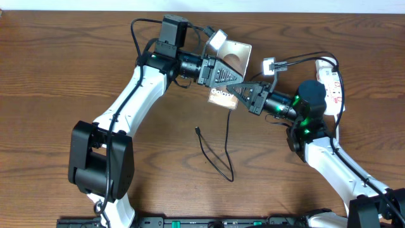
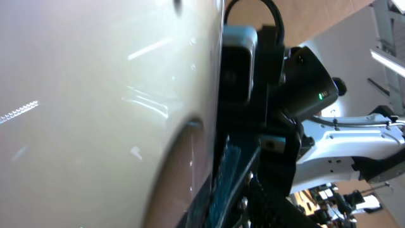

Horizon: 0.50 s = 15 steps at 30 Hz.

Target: Plug charger to phone and switch on socket

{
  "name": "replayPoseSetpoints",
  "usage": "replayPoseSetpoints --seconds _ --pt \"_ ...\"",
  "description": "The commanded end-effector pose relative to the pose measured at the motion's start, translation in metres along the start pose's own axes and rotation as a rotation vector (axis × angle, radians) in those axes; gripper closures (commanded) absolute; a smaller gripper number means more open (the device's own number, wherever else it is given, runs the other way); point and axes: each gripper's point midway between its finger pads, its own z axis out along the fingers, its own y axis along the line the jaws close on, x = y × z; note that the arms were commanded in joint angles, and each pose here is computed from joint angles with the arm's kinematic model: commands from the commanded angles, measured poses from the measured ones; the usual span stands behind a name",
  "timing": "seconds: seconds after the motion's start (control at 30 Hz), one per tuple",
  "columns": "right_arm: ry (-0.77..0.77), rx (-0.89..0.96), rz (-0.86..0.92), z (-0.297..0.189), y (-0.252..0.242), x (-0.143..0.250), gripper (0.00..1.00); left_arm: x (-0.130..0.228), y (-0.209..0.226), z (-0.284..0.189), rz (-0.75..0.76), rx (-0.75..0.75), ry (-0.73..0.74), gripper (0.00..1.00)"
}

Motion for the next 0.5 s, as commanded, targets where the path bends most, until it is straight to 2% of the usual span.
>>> replayPoseSetpoints --seconds 0.0,0.4,0.47 --pt "-0.095 0.043 0.015 -0.006 -0.006 -0.025 0.99 0.000 -0.025 0.006 0.025 0.089 0.028 0.54" --pt "-0.056 0.062 0.057 -0.006 -0.013 -0.016 0.99 -0.007 -0.020 -0.008 0.043 0.067 -0.001 0.54" --pt "-0.050 0.069 0.069 -0.006 -0.015 -0.014 0.99 -0.007 -0.020 -0.008 0.048 0.067 -0.002 0.58"
